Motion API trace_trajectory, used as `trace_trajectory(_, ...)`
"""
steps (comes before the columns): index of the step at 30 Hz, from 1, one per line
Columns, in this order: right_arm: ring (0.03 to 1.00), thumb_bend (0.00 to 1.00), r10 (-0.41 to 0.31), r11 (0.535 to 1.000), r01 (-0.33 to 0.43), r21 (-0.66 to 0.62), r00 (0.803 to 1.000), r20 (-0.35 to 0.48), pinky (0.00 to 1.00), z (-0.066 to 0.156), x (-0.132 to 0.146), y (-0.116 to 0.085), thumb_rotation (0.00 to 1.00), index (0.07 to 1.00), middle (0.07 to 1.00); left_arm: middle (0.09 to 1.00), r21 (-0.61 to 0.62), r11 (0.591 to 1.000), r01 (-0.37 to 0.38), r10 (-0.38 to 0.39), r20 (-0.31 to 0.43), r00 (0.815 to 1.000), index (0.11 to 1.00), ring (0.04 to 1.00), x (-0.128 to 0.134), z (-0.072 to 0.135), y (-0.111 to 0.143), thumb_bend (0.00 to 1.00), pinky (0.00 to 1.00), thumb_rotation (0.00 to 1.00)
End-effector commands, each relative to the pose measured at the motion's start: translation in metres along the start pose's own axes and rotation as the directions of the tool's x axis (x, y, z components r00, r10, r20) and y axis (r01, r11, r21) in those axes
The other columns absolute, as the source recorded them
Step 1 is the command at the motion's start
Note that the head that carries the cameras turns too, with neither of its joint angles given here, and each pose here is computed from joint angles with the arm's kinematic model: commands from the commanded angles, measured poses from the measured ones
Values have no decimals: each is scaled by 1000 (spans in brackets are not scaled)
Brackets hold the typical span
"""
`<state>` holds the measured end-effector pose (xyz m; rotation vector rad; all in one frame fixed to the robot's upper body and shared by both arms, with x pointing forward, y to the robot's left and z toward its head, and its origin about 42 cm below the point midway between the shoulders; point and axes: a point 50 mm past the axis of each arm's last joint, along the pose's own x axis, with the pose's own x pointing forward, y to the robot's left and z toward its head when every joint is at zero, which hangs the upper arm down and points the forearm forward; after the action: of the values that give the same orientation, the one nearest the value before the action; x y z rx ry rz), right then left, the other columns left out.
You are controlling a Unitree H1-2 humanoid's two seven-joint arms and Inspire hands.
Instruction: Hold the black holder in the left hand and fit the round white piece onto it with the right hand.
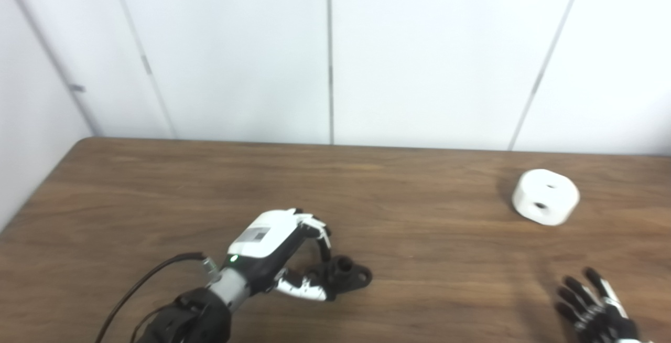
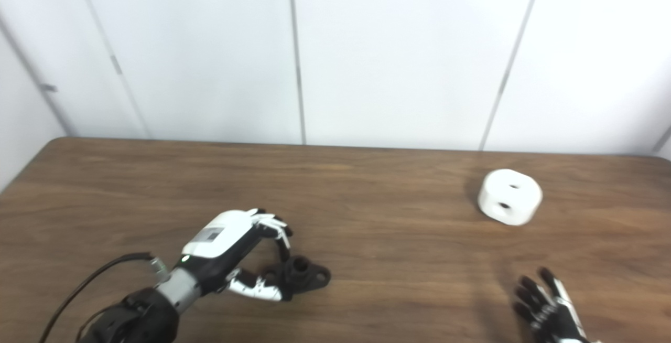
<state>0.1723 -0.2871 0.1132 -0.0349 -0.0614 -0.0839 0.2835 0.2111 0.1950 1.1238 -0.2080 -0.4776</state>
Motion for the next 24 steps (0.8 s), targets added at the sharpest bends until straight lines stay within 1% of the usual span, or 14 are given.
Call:
trace_trajectory(1,876,663,43,999,-42,23,997,-61,841,-9,-3,16,1000,934,885,779,22,999,-34,32,74,997,486,872,-3,16,5,519,956,49)
trace_trajectory(6,882,664,33,999,-31,27,997,-63,860,-2,0,23,1000,945,879,776,17,1000,17,-18,103,995,485,875,-9,31,-15,519,950,50)
trace_trajectory(8,890,676,34,999,-32,36,998,-58,870,0,2,24,1000,949,887,780,18,999,33,-35,109,993,486,875,-12,37,-24,519,957,50)
trace_trajectory(12,911,669,33,999,-31,34,998,-53,886,7,4,26,1000,952,896,784,36,997,66,-70,114,991,487,873,-21,51,-44,520,941,50)
trace_trajectory(15,916,660,26,1000,-26,18,998,-54,889,13,6,27,1000,945,894,790,8,996,85,-86,104,991,487,873,-26,54,-54,520,932,49)
trace_trajectory(19,910,650,16,1000,-17,-14,998,-55,891,22,7,25,1000,937,893,795,-43,996,84,-80,77,994,487,867,-32,56,-65,518,913,46)
trace_trajectory(24,903,650,0,1000,-1,-29,999,-47,885,33,9,19,1000,931,892,796,-56,994,99,-96,52,994,487,865,-38,58,-81,517,910,46)
